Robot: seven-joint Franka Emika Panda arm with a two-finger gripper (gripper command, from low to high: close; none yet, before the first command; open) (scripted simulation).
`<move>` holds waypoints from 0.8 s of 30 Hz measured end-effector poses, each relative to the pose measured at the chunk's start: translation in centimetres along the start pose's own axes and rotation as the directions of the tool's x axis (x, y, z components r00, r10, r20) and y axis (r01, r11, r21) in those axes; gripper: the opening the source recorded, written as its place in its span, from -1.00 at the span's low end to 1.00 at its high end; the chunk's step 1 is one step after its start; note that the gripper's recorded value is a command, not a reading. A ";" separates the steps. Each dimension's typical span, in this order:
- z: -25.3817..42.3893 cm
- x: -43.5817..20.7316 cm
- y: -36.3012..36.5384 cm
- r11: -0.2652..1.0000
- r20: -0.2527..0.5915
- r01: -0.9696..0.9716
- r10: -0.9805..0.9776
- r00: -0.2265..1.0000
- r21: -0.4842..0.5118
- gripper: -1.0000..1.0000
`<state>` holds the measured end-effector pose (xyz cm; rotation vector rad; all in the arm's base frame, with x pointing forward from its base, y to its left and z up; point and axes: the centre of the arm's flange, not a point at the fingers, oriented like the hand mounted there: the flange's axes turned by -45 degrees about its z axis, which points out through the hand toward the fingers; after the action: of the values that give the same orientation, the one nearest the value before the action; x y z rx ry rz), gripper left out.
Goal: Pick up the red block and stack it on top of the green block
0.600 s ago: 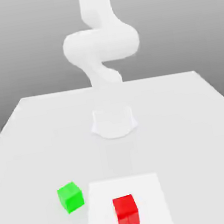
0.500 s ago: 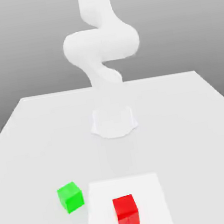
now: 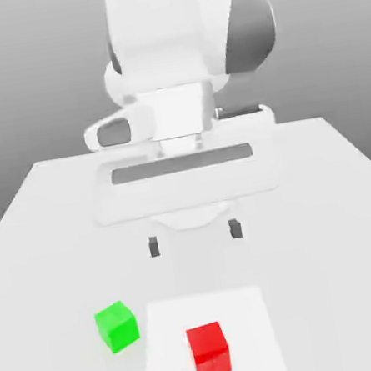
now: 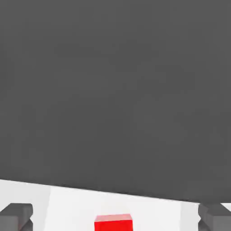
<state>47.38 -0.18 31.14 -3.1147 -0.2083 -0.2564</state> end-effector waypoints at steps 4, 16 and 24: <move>7.3 -3.1 -0.1 1.000 0.123 0.027 -0.027 0.992 0.005 0.00; 15.7 -5.3 -0.1 0.999 0.164 0.036 -0.037 0.986 0.007 -1.00; 9.7 -4.7 0.4 1.000 0.164 0.007 -0.007 0.986 0.000 -1.00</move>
<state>44.47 -1.04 20.77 -3.1366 -0.2205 0.0002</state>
